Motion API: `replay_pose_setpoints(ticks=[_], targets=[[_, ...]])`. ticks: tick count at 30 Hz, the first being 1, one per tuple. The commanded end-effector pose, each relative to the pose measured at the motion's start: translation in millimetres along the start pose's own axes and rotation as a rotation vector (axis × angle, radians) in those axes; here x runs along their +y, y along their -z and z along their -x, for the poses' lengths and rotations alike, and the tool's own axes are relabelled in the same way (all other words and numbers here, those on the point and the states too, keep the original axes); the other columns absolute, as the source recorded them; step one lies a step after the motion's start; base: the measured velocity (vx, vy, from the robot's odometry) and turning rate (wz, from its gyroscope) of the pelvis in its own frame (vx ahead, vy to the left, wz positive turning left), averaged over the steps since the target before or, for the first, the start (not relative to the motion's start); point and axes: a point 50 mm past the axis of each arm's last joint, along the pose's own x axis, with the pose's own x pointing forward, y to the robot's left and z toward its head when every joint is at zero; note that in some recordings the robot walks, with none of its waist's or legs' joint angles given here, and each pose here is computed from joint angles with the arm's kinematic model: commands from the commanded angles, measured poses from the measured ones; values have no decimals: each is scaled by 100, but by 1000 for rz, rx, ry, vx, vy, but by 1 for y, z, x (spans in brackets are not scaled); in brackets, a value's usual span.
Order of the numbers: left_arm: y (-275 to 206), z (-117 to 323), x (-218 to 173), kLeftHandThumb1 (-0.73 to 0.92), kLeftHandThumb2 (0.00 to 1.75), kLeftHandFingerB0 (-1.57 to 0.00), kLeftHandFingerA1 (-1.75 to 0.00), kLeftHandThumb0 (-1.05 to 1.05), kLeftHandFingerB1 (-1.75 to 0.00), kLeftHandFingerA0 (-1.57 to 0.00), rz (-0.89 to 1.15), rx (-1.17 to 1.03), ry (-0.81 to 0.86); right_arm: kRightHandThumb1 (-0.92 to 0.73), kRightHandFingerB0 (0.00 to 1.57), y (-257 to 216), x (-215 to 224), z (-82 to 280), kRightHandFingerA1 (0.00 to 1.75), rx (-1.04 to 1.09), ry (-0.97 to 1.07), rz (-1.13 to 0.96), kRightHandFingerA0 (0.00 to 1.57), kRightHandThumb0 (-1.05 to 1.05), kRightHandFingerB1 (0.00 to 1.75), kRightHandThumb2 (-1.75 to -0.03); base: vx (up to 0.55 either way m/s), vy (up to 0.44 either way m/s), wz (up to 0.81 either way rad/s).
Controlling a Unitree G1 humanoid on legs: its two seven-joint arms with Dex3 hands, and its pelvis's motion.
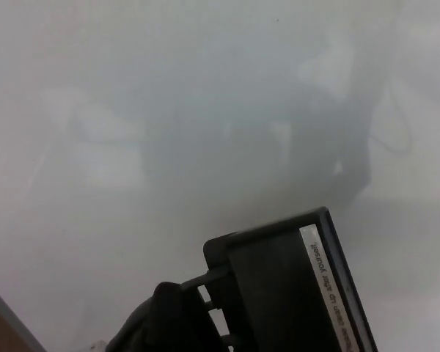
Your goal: A magnetic marker holder is on the left hand side of the white board, the robot put the index and middle finger into the opening of the container and pull off the magnetic holder and hand it to a human on the left hand side.
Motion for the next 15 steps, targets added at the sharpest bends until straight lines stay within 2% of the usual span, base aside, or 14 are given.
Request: replay_pose_setpoints(ticks=[1,2,3,4,7,8,9,10,12,13,15], targets=[[-72,33,-59,92,69,-26,-53,-89,-32,-53,-128,-696,348,-65,53,16,-8,15,62,76,-12,32,88,-46,48,-59,0,0,0],[-82,41,-57,92,71,-27,-45,-85,-31,-38,-164,-686,342,-65,54,15,-7,14,62,70,-14,34,88,-46,48,-60,0,0,0],[-86,44,-57,92,71,-27,-45,-85,-31,-38,-181,-687,339,-65,54,14,-6,13,62,68,-15,35,88,-46,48,-60,0,0,0],[-92,41,-61,92,76,-29,-57,-89,-31,-59,-229,-732,338,-65,54,14,-6,13,63,63,-17,39,87,-46,48,-60,0,0,0],[-101,39,-66,92,76,-29,-57,-89,-31,-59,-296,-805,335,-65,54,13,-5,12,63,57,-20,44,87,-46,48,-60,0,0,0],[-102,42,-67,92,77,-30,-50,-85,-31,-40,-310,-817,316,-65,54,14,-6,14,63,66,-20,41,86,-47,46,-60,0,0,0],[-103,45,-67,92,77,-30,-50,-85,-31,-40,-327,-833,291,-65,54,16,-7,16,63,78,-21,39,86,-47,46,-60,0,0,0],[-106,49,-66,92,72,-36,-58,-69,-33,-35,-357,-854,289,-65,54,16,-7,17,63,76,-22,36,88,-46,47,-60,0,0,0],[-110,53,-65,92,72,-36,-58,-69,-33,-35,-395,-881,294,-65,54,16,-7,17,63,71,-23,34,88,-46,47,-60,0,0,0],[-110,56,-64,92,77,-33,-64,-79,-33,-49,-397,-858,291,-65,53,16,-6,17,62,70,-26,38,88,-47,48,-60,0,0,0],[-111,60,-63,92,77,-33,-64,-79,-33,-49,-397,-825,288,-65,53,16,-5,17,62,70,-30,44,88,-47,48,-60,0,0,0]])
